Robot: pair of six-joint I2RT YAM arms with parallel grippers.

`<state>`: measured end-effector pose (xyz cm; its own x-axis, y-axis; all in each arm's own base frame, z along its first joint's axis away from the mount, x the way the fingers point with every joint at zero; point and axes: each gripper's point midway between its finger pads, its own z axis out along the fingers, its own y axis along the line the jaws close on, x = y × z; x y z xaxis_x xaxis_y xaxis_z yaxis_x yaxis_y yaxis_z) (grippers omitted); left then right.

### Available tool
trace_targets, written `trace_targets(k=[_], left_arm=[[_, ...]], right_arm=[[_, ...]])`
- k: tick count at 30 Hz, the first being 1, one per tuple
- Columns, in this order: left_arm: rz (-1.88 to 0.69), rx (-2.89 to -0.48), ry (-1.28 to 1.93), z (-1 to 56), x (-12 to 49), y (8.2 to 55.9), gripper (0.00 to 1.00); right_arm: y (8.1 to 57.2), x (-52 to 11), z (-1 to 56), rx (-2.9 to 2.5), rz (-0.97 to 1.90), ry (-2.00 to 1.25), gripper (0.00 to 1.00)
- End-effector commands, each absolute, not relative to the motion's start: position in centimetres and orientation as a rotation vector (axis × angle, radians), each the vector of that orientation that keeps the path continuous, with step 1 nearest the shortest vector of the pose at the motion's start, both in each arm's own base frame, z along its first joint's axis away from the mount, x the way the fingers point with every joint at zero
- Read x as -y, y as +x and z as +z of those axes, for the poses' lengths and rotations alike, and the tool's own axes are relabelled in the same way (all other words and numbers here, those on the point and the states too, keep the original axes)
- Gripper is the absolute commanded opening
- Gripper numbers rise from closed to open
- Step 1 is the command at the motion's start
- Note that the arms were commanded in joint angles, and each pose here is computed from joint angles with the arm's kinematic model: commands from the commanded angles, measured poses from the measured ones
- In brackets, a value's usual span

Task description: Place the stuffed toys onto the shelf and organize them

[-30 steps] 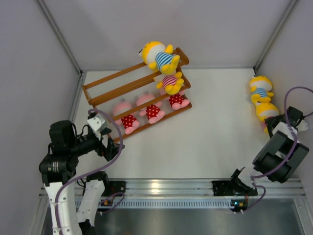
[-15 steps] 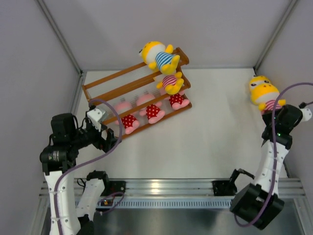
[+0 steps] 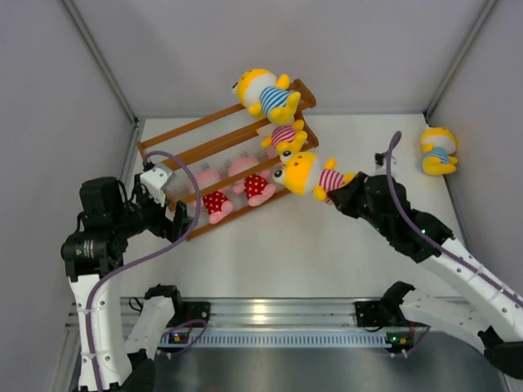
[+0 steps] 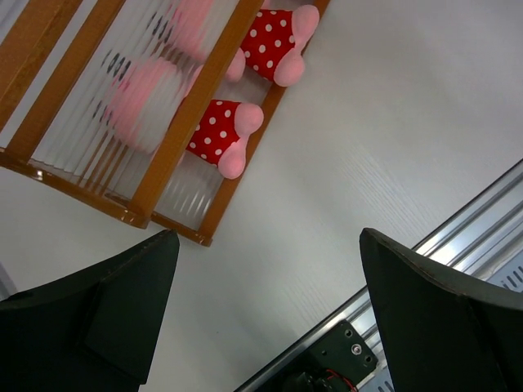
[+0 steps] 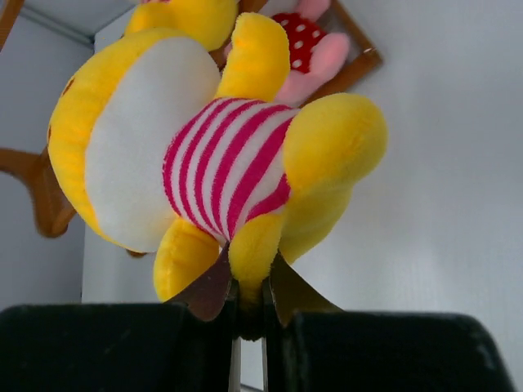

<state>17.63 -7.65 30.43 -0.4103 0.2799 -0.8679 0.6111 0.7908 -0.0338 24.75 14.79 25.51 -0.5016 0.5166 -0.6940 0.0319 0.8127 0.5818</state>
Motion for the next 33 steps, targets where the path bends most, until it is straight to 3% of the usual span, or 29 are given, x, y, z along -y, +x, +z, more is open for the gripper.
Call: trace_targets(k=[1, 8, 27, 33], left_arm=[[-0.321, -2.007, 0.603, 31.5, 6.2, 17.9, 0.98], [-0.255, -2.008, 0.576, 31.6, 5.4, 17.6, 0.98], [-0.205, -2.005, 0.58, 31.5, 4.8, 17.4, 0.98], [-0.22, -2.007, 0.587, 31.3, 5.0, 17.5, 0.98]], right_arm=[[23.8, -20.1, 29.1, -1.952, 0.725, 0.414, 0.0], [24.2, -31.7, 28.7, -1.925, 0.969, 0.452, 0.0], [31.7, -43.7, 26.6, -1.891, 0.919, 0.73, 0.0], [32.8, -46.0, 26.1, -1.867, 0.97, 0.778, 0.13]])
